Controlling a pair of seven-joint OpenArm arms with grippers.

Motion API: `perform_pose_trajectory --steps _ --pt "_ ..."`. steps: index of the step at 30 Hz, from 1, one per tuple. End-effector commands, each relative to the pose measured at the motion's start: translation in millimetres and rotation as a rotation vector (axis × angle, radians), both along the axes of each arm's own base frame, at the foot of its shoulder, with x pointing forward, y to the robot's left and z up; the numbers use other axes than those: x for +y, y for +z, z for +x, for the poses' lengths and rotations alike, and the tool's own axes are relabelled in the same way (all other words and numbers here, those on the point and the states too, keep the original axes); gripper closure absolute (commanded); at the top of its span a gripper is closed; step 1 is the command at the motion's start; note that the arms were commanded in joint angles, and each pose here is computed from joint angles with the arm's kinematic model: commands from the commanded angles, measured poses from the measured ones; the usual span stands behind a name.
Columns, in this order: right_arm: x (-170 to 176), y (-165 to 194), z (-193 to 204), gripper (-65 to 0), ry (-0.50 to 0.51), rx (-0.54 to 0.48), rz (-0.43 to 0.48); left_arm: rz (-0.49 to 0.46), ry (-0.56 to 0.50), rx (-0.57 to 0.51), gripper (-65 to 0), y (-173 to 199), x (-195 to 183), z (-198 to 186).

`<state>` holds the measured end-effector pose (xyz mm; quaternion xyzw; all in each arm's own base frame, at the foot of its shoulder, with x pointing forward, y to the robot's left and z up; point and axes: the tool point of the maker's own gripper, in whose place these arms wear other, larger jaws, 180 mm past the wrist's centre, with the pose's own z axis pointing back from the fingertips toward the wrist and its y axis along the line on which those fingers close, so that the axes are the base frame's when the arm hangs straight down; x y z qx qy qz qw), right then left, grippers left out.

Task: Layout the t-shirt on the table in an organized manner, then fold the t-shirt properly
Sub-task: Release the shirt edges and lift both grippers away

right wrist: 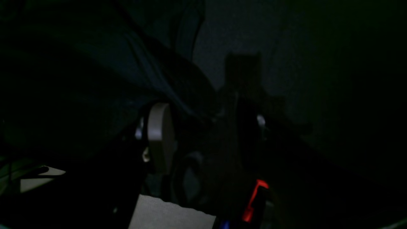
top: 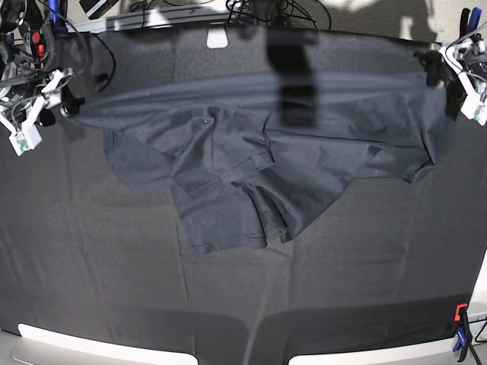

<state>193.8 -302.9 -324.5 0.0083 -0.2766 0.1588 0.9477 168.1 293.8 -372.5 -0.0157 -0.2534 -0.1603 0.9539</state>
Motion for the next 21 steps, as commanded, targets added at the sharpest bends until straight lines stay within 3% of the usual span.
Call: perform_pose_trajectory --steps 1,6,12,15,18,21 --pt "-3 12 7 -30.2 0.013 -0.032 -0.012 0.047 -0.022 -0.024 -30.8 12 11 8" --pt "2 28 24 -30.1 0.038 -0.096 0.023 0.107 -0.027 -0.136 -30.8 43 32 38" --pt "14 58 60 -30.1 0.056 -0.234 0.083 0.072 -0.027 -0.415 -30.7 93 26 98" --pt "26 59 68 -30.1 0.088 -0.242 0.099 0.092 -0.049 -0.522 -30.5 111 21 122" --pt "38 48 69 -30.1 0.131 -0.206 0.087 0.090 -0.079 -0.512 -30.5 100 12 138" --pt "51 35 67 -30.1 0.157 -0.161 0.086 0.026 -0.159 -0.419 -30.5 62 -13 145"
